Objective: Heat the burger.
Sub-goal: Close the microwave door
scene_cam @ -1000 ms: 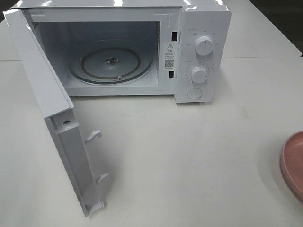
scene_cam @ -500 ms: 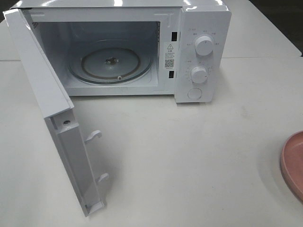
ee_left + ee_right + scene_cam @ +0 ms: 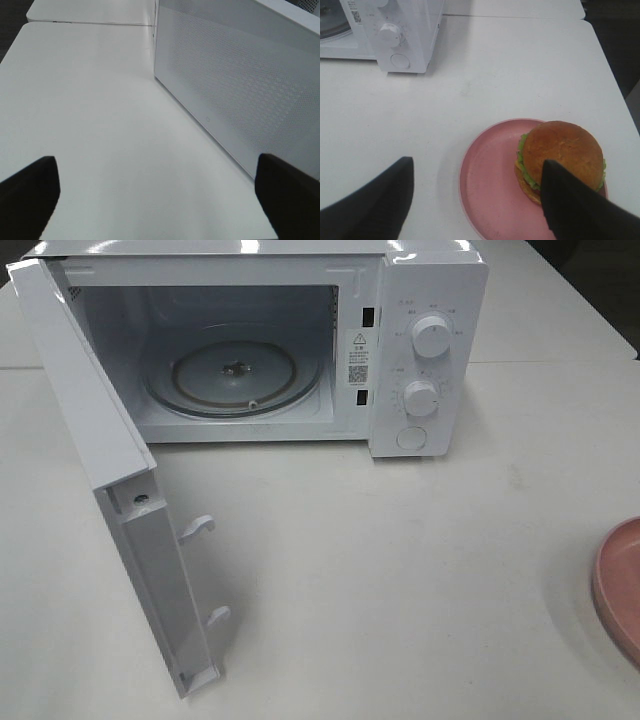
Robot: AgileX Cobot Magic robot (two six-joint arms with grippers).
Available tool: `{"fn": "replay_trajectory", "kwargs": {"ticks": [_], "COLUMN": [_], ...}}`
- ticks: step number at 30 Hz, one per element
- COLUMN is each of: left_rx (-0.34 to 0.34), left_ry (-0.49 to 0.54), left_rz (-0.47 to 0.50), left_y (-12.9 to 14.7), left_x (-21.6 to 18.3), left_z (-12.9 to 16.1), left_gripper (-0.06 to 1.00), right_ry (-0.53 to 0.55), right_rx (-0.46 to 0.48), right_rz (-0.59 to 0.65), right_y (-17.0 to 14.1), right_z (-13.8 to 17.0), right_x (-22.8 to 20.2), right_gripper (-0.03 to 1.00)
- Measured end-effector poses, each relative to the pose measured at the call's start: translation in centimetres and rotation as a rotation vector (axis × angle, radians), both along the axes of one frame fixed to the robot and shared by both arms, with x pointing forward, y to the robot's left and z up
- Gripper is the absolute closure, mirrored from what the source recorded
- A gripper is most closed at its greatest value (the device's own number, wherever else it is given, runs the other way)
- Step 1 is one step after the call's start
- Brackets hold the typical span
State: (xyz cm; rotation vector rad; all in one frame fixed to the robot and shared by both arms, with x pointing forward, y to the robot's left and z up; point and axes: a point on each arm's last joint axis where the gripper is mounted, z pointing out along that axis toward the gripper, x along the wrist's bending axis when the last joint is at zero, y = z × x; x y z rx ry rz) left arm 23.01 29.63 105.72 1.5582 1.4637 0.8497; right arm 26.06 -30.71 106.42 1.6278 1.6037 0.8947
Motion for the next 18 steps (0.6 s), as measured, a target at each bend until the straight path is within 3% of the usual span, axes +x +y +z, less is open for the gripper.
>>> {"fn": "replay_trajectory", "kwargs": {"ticks": [6,18], "left_rx": [0.000,0.000], "left_ry": [0.000,0.000], "left_rz": [0.000,0.000], "left_y": [0.0,0.0], "left_x": [0.0,0.0], "left_z": [0.0,0.0], "left_gripper": [-0.04,-0.04], "right_ry": [-0.101,-0.067], "right_rx": [0.008,0.023], "right_rz": [-0.056,-0.047], "right_y": [-0.2,0.3], "right_z": [0.2,-1.3], "right_x": [-1.6,-3.0], "right_gripper": [0.27,0.27]}}
